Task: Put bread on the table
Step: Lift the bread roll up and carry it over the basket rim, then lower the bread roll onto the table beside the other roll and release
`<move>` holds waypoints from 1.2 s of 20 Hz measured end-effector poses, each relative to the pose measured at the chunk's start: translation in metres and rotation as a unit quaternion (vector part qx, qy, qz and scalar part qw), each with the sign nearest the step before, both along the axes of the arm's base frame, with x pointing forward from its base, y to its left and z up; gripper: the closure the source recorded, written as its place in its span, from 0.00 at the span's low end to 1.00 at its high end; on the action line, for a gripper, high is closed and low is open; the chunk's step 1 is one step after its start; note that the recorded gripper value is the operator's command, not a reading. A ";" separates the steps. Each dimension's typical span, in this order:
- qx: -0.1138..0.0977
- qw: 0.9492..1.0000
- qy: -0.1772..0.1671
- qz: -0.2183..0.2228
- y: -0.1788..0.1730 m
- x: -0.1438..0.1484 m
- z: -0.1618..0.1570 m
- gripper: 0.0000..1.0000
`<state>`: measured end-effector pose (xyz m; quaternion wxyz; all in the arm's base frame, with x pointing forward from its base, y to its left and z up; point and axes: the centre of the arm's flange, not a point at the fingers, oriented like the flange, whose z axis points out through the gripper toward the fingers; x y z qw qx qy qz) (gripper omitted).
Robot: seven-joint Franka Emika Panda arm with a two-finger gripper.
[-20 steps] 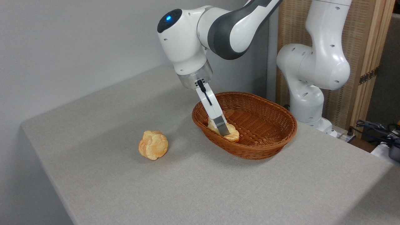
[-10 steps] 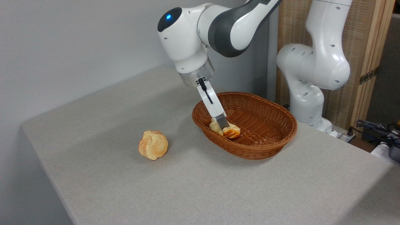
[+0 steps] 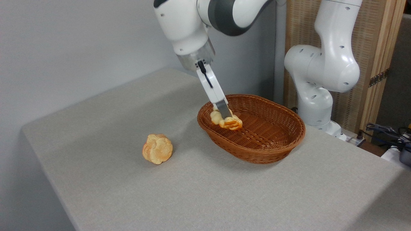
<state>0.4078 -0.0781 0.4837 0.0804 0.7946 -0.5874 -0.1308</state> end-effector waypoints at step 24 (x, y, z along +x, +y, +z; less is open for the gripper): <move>-0.038 0.992 -0.098 0.066 0.046 0.116 -0.009 0.00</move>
